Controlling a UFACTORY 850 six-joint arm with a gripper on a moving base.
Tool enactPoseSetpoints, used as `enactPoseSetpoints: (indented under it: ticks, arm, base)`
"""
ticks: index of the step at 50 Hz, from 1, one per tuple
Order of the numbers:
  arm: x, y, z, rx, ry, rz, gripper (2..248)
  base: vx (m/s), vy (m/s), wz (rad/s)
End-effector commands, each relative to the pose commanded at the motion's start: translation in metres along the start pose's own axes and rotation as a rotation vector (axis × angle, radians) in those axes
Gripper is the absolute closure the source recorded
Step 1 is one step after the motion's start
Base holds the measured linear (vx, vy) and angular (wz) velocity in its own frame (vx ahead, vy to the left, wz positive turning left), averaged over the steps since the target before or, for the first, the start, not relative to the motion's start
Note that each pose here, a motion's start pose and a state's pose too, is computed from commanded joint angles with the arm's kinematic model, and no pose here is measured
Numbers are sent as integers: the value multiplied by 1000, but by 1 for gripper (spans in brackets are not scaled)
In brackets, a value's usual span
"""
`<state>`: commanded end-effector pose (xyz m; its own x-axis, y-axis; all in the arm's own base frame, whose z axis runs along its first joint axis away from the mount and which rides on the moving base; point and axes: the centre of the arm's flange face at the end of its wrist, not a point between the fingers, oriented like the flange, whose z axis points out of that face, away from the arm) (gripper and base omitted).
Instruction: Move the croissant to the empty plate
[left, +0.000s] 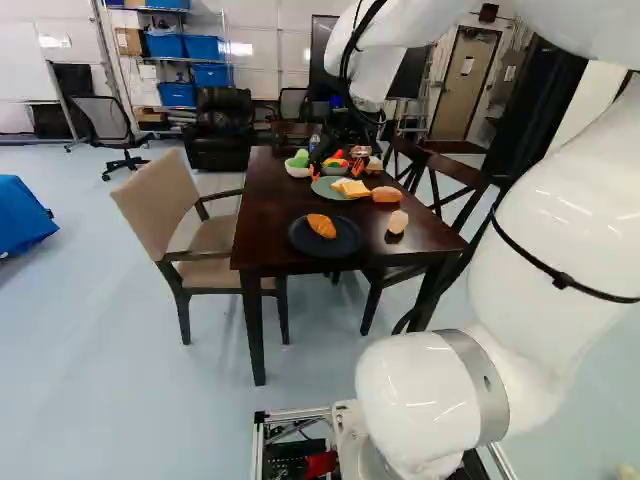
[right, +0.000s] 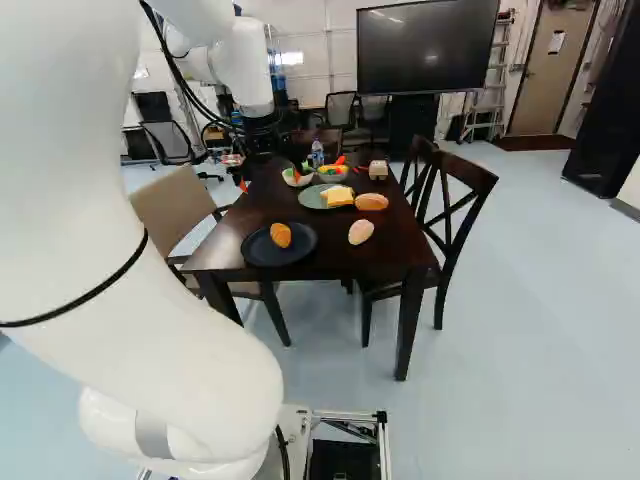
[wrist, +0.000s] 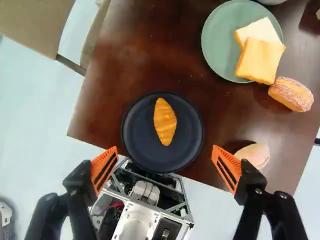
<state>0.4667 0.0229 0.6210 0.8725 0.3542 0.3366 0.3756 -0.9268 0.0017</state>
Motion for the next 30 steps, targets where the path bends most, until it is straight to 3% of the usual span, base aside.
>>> enactPoseSetpoints:
  ticks: [30]
  arm:
    - [0,0,0,0,0,0,3]
  base:
    - [-85,2,10]
